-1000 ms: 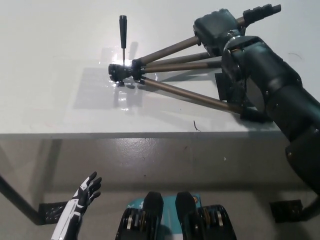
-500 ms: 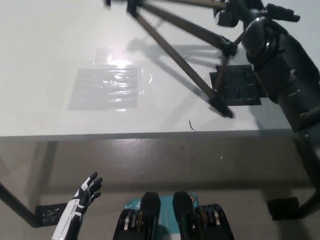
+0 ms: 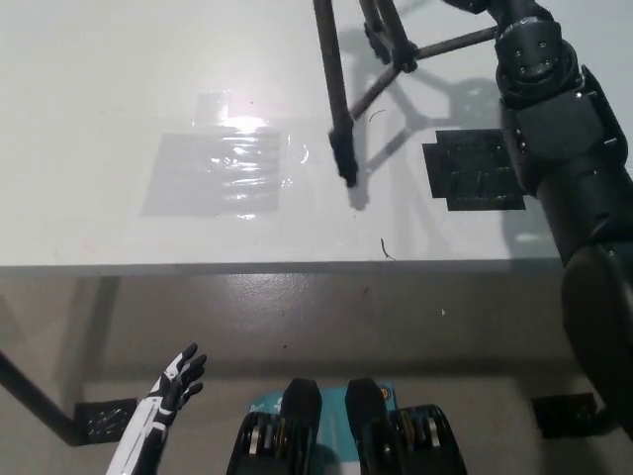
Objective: A tripod lies near the right hand side of the table and the robot grab a leg of the tripod using its right hand and put it up right.
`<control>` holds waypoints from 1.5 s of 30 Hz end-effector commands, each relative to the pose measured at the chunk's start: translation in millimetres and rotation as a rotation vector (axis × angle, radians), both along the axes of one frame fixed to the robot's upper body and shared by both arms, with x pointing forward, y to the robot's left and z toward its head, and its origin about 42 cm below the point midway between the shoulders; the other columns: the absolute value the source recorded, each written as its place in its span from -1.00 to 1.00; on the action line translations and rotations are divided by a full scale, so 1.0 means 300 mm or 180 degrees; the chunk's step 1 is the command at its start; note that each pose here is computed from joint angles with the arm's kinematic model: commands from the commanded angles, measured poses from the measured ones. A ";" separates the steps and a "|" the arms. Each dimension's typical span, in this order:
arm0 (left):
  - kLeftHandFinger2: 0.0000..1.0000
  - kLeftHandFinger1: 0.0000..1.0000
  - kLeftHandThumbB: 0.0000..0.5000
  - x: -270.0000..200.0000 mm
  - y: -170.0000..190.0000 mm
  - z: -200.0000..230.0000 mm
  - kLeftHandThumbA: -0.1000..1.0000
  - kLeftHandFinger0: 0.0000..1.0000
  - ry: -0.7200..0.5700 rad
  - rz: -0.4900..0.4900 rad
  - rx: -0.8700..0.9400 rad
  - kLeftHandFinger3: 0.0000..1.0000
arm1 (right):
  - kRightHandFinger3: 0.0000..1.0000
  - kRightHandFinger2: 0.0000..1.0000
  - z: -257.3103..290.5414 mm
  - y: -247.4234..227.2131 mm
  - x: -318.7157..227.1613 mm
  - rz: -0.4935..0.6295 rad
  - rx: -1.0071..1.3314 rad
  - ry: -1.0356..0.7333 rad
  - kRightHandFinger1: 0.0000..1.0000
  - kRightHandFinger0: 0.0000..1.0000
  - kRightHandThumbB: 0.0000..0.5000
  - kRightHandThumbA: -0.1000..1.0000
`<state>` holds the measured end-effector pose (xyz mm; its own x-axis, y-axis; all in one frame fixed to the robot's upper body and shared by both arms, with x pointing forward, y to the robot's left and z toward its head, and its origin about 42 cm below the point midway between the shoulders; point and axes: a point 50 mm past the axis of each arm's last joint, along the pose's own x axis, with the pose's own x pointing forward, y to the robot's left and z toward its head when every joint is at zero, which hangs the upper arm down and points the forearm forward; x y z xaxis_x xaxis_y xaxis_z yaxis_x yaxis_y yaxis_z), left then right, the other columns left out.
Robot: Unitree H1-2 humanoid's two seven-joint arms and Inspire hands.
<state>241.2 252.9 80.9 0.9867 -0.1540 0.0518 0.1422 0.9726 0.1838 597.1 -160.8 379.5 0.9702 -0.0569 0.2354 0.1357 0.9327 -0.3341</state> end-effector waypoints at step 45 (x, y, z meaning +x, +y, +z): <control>1.00 1.00 0.13 -0.031 -0.007 0.018 1.00 1.00 -0.0175 -0.0181 0.0029 1.00 | 1.00 1.00 -0.645 0.128 -0.203 0.0644 0.0650 0.0420 1.00 1.00 1.00 0.76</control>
<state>232.2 248.6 75.4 0.9836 -0.1770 0.0336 0.1683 0.9693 0.1790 536.0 -114.6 198.7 0.9696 -0.1640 0.1813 0.1874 0.9749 -0.1203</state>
